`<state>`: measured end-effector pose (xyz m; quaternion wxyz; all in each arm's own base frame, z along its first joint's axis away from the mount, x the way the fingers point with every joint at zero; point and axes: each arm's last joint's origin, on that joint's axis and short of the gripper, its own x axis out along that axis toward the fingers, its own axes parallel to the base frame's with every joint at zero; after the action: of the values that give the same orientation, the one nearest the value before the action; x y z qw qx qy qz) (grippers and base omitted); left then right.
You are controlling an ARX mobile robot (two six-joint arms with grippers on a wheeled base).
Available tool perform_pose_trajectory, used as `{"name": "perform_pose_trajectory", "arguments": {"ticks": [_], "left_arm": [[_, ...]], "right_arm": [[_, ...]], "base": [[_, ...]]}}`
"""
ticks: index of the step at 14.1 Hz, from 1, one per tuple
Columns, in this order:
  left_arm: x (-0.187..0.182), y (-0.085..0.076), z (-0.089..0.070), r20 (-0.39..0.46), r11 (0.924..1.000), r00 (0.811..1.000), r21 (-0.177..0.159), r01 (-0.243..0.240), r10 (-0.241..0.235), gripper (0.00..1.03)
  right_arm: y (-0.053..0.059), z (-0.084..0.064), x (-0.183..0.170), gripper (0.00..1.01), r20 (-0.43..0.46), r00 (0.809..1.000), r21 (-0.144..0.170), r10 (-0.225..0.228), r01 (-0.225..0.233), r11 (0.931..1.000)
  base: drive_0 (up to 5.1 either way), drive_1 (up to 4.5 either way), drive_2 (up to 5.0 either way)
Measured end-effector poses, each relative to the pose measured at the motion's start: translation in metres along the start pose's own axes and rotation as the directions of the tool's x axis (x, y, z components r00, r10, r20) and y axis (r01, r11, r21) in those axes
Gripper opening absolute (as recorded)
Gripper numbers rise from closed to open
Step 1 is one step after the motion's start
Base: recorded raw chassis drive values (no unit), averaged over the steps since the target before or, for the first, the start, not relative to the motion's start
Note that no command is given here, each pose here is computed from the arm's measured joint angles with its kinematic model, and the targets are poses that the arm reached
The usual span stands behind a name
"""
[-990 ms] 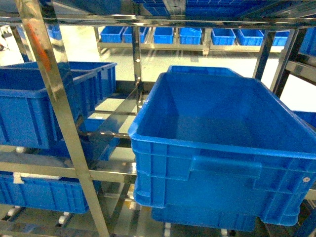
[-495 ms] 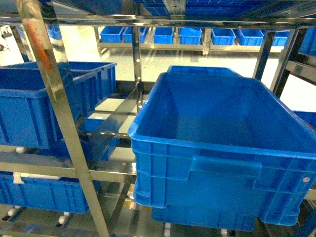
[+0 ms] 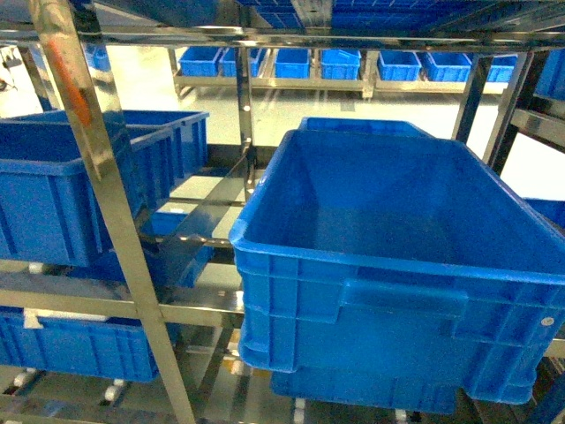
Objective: Pick red block from blue box to shelf
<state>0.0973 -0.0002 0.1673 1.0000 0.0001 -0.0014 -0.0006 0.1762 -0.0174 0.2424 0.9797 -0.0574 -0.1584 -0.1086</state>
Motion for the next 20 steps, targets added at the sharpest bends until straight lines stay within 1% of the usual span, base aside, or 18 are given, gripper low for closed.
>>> {"name": "perform_pose_trajectory", "arguments": {"ticks": [20], "left_arm": [[0.0, 0.0, 0.0, 0.0, 1.0, 1.0, 0.0, 0.0, 0.0, 0.98]], "right_arm": [[0.0, 0.0, 0.0, 0.27, 0.0, 1.0, 0.0, 0.0, 0.0, 1.0]], "base": [[0.0, 0.0, 0.0]]}}
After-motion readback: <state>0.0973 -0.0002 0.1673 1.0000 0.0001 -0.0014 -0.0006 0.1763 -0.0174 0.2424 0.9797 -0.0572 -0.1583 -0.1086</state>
